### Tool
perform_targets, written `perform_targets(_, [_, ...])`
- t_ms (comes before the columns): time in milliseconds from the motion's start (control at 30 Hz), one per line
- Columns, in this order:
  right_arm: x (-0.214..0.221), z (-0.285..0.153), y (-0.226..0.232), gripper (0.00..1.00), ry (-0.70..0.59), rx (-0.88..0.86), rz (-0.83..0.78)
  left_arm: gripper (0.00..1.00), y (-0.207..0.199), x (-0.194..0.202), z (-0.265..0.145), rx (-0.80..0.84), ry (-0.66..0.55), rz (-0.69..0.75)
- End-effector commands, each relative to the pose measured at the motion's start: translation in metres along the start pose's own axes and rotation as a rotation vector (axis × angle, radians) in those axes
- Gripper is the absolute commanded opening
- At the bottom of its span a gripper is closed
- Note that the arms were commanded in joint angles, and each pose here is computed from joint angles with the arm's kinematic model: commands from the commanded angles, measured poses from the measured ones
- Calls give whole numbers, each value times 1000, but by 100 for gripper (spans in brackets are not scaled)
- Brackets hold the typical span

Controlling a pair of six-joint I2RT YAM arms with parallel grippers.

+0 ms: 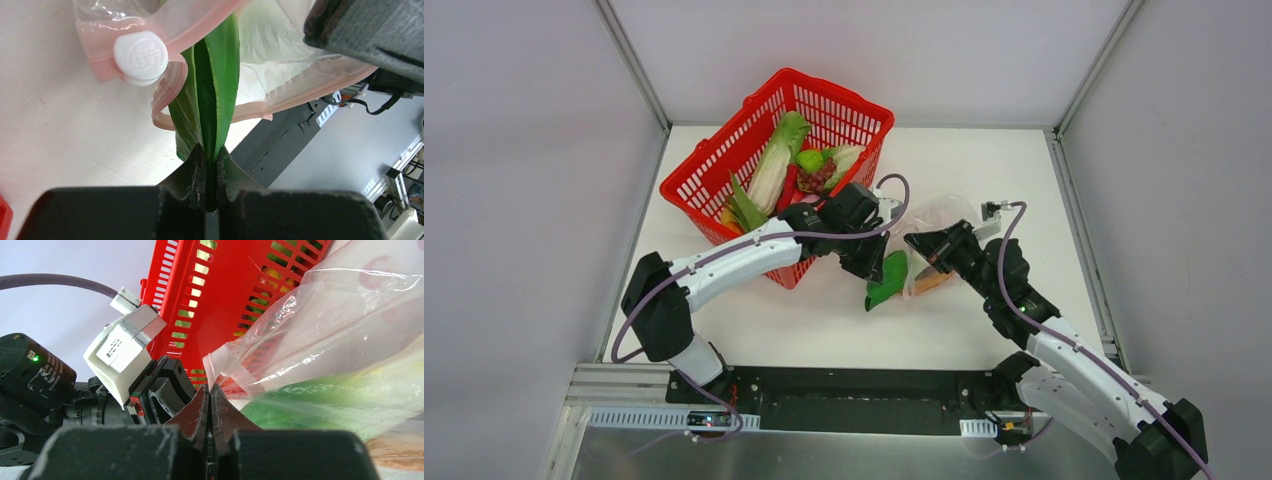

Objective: Place the food in the zip-top bag and seal the zipper
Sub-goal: Place the fake vegetable in the zipper food storage bag.

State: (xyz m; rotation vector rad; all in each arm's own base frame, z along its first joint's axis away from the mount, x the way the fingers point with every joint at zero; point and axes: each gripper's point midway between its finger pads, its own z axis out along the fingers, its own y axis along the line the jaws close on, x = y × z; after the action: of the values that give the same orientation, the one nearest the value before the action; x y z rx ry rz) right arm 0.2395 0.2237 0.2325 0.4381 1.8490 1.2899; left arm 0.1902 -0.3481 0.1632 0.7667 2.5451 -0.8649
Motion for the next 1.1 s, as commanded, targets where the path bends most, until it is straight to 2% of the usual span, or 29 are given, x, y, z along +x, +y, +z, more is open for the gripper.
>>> perform_targets(0, [-18,0,32,0,-59,-97,14,0,-15,-30,-20,11,-131,38])
perform_targets(267, [-19,2,24,0,-68,-62,13,0,-32,-55,-39,55,-233,71])
perform_targets(533, [-11,0,44,0,-6,-144,-3,0,-44,-69,-14,142,-252,110])
perform_targets(667, [-13,-5,58,0,0,-182,14,0,-44,-79,-9,144,-281,179])
perform_targets(867, [-21,-7,69,0,-16,-208,58,0,-43,-69,9,198,-261,280])
perform_targets(1067, [-18,-5,73,0,23,-231,98,8,-41,-48,10,250,-202,465])
